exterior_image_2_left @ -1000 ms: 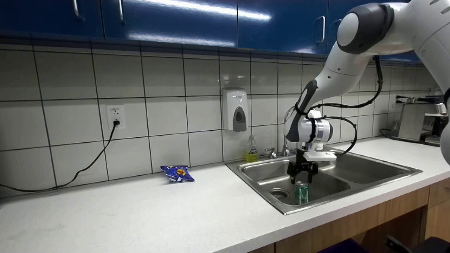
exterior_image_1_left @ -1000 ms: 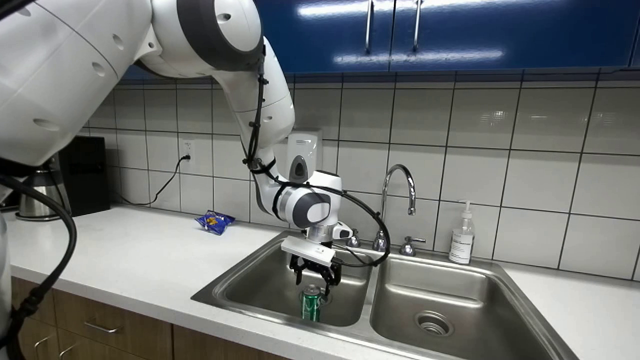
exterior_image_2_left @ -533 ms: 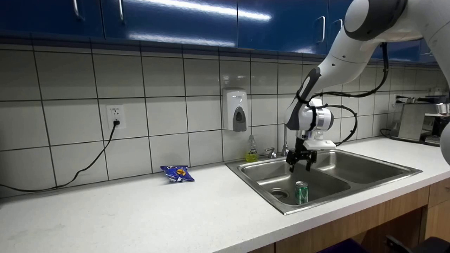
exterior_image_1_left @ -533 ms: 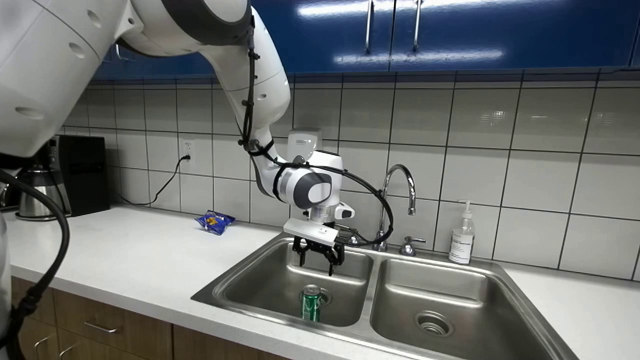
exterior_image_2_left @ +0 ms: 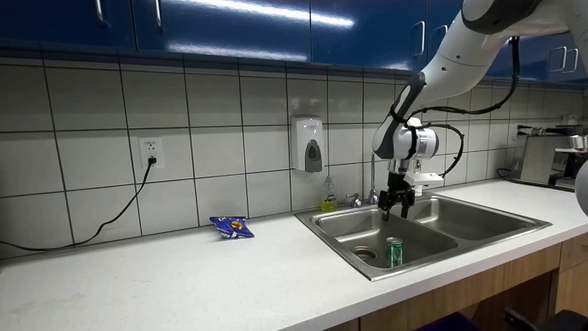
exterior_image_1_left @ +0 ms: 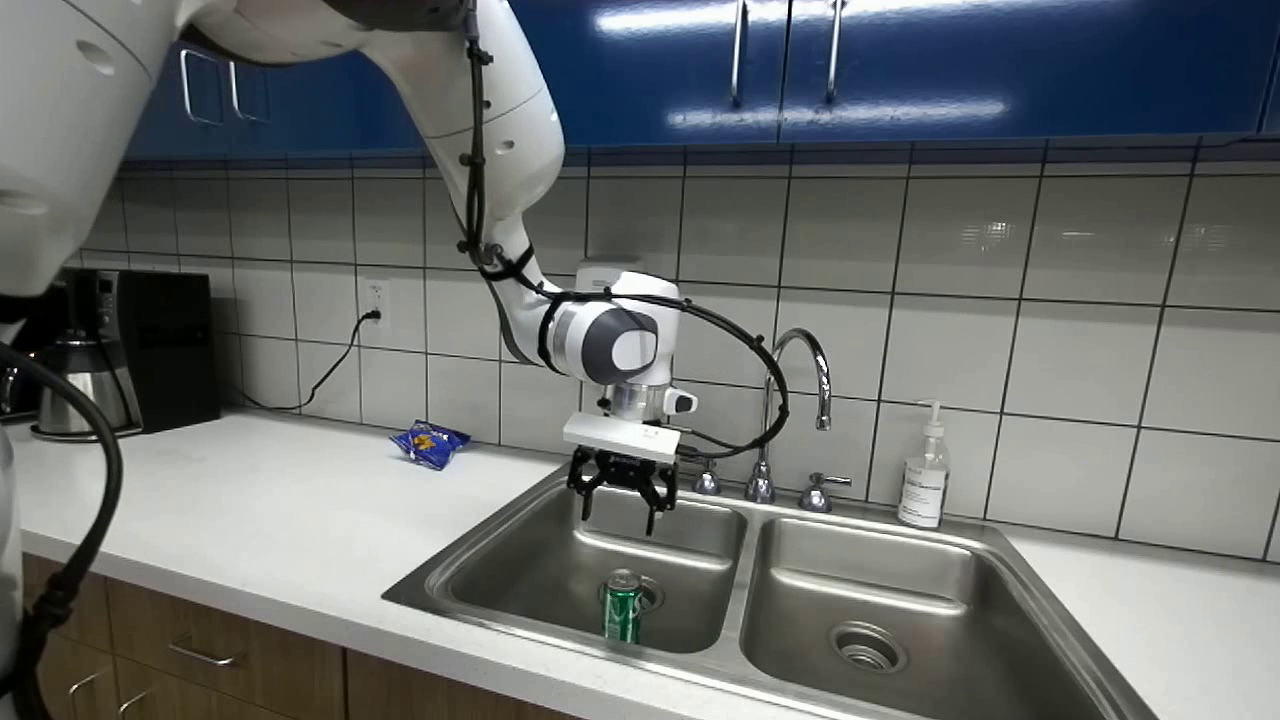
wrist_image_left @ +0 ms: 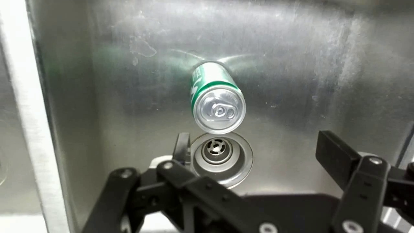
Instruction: Put the can inside the sink
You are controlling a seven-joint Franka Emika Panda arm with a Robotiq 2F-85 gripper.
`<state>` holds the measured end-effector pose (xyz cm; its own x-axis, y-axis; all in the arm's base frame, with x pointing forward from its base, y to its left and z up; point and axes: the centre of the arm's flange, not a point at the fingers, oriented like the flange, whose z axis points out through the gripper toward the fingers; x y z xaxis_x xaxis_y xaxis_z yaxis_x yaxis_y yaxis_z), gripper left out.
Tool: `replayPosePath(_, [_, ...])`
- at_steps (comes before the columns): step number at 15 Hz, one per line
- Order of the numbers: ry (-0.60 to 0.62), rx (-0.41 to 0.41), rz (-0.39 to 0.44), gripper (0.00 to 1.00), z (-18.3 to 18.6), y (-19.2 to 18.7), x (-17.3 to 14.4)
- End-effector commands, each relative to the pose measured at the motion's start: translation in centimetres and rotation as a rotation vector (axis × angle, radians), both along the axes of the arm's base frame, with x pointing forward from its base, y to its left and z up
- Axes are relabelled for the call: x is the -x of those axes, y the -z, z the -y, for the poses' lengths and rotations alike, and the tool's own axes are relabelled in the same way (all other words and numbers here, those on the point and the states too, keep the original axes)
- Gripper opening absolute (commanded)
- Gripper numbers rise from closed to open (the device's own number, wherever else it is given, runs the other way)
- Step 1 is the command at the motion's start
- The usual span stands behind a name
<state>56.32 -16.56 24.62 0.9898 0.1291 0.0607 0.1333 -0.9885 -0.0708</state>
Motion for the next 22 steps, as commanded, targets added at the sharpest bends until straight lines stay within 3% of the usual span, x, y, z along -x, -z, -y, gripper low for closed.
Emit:
replayPosePath(1, [-0.043,0.024,-0.023,1.0,-0.9,-2.9,2.6])
replayPosePath(22, [-0.054,-0.028,-0.051,1.0,-6.0,-14.0,14.4])
